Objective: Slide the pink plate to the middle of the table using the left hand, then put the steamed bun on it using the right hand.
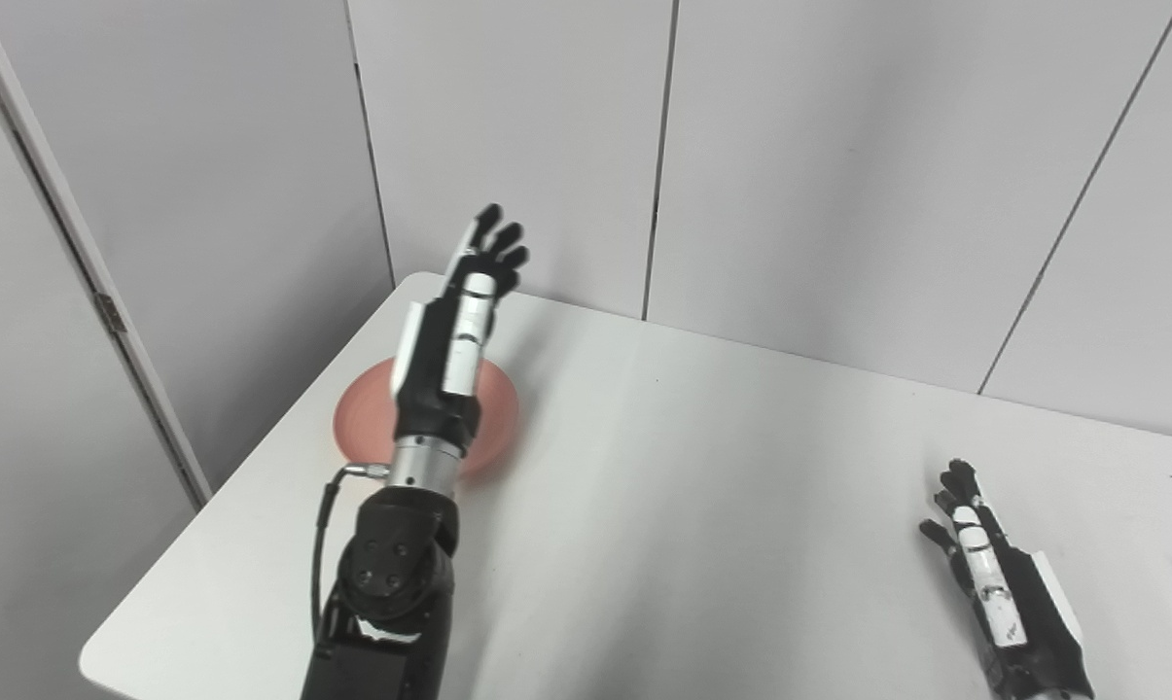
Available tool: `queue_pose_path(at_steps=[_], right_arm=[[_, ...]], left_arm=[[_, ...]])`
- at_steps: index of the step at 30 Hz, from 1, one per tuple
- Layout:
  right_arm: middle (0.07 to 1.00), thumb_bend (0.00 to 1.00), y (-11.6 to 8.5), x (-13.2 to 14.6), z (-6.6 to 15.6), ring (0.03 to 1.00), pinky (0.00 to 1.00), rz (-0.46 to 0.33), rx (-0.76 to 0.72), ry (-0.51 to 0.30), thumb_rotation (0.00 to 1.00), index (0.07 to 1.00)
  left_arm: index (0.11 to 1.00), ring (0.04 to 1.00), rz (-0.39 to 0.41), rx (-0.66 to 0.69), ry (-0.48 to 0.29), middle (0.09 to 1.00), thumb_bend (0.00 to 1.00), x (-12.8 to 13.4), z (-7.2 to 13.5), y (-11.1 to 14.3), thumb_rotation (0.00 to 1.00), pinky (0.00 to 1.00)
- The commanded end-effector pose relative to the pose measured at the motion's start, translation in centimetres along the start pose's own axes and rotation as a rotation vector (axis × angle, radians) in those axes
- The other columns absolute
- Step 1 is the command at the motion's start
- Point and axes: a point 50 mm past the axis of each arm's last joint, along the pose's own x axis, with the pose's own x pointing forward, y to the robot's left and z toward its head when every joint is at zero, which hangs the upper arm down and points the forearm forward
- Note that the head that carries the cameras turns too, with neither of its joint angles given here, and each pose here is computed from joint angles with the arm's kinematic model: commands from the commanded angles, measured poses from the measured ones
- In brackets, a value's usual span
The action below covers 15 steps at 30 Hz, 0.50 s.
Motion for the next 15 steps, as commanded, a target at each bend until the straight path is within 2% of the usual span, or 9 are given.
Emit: queue_pose_path(at_steps=[1, 8, 15], right_arm=[[1.0, 0.05, -0.8, -1.6, -1.8, 1.0, 1.0, -0.018, 0.002, 0.103, 1.0, 1.0], [1.0, 0.06, -0.9, -1.7, -1.7, 1.0, 1.0, -0.015, 0.001, 0.108, 1.0, 1.0], [1.0, 0.05, -1.0, -1.7, -1.7, 1.0, 1.0, -0.013, 0.015, 0.105, 1.0, 1.0]], left_arm=[[0.926, 0.911, 0.031, -0.005, -0.094, 0.926, 0.49, 1.2, 2.1, 0.9, 1.0, 0.94], [0.934, 0.914, 0.102, -0.005, -0.117, 0.93, 0.47, 1.6, 2.1, 3.6, 1.0, 0.94], [0.943, 0.923, 0.177, 0.012, -0.11, 0.939, 0.5, 1.8, 1.5, 6.0, 1.0, 0.93]])
